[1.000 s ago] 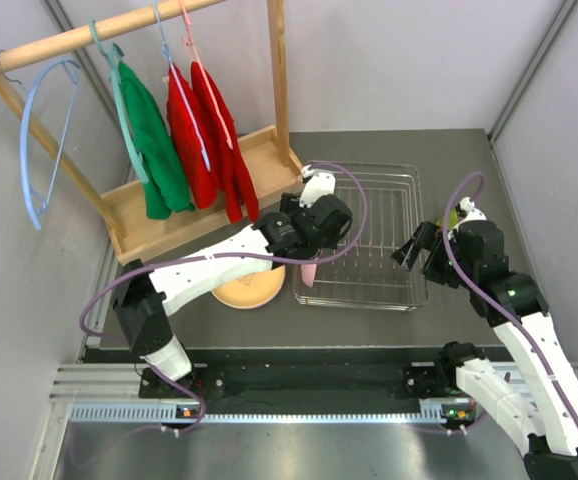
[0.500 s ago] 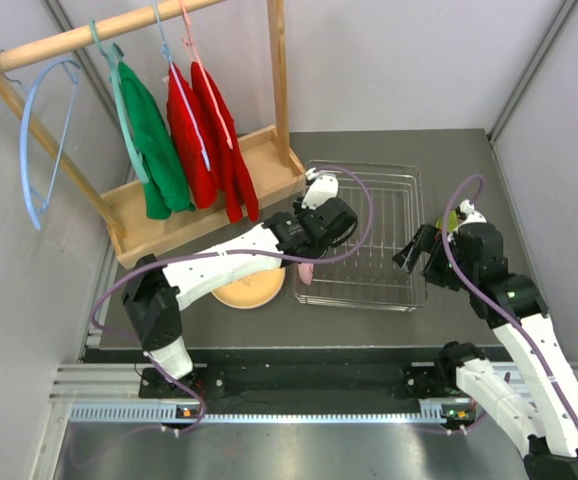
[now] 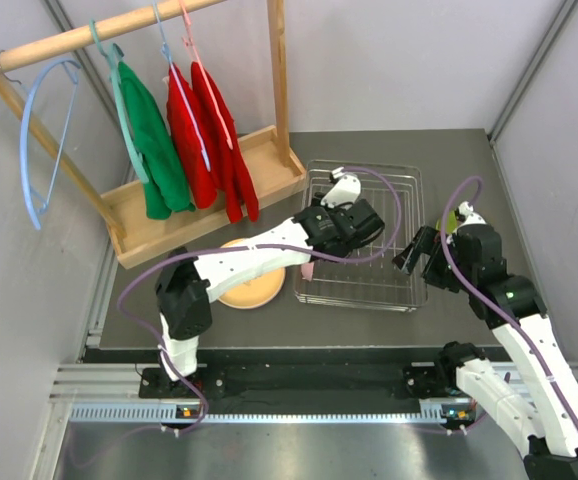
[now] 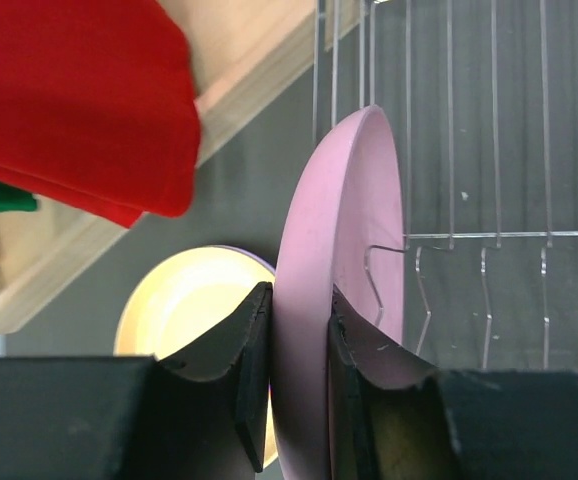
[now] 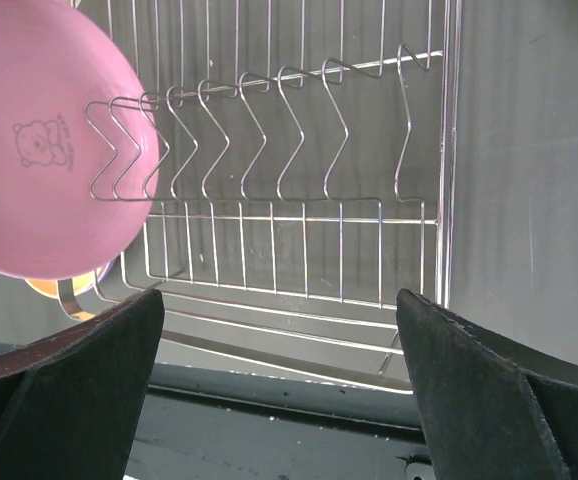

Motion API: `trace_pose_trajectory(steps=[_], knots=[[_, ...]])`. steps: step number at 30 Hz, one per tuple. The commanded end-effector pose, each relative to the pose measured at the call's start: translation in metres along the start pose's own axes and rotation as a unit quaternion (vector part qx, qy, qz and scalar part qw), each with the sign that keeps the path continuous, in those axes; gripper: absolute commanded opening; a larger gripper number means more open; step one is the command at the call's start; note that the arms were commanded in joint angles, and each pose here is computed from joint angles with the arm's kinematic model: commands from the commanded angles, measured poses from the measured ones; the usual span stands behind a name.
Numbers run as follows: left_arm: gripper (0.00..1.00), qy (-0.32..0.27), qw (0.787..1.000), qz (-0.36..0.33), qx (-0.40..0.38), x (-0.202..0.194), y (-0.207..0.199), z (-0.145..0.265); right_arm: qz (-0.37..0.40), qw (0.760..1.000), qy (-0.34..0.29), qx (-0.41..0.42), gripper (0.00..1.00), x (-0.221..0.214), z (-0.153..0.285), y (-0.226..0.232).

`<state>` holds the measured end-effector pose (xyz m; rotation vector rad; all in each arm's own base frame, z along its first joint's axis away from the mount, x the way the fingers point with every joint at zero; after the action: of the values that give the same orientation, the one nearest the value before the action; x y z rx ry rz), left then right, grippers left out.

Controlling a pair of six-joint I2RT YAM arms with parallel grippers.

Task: Load the plates into the dish rack
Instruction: Pick up the plate from the dish rack.

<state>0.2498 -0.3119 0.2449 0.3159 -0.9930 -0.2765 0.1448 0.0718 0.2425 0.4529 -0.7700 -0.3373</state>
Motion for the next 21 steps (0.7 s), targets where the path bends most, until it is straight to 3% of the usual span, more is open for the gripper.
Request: trace_pose_trajectory(steps=[1, 21], knots=[[0.0, -0.041, 0.997, 0.007, 0.061, 0.022, 0.015, 0.014, -0.004, 1.0, -0.016, -0.001, 0.99, 0.003, 0.001, -0.001], [0.0, -0.098, 0.99, 0.078, 0.059, 0.066, 0.063, 0.055, -0.016, 1.0, -0.026, -0.005, 0.99, 0.005, 0.004, -0.001]])
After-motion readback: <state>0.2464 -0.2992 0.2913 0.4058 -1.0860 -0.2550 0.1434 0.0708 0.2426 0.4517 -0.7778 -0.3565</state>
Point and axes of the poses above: each gripper's point midway between its finger pads, its own z axis back along the fingers, its own y axis along the line the jaws close on, x = y × z, the point moved 8 cm from there along z, back along the fingers, and after that the axes turned 3 degrees about -z, right-handed, at the moved point
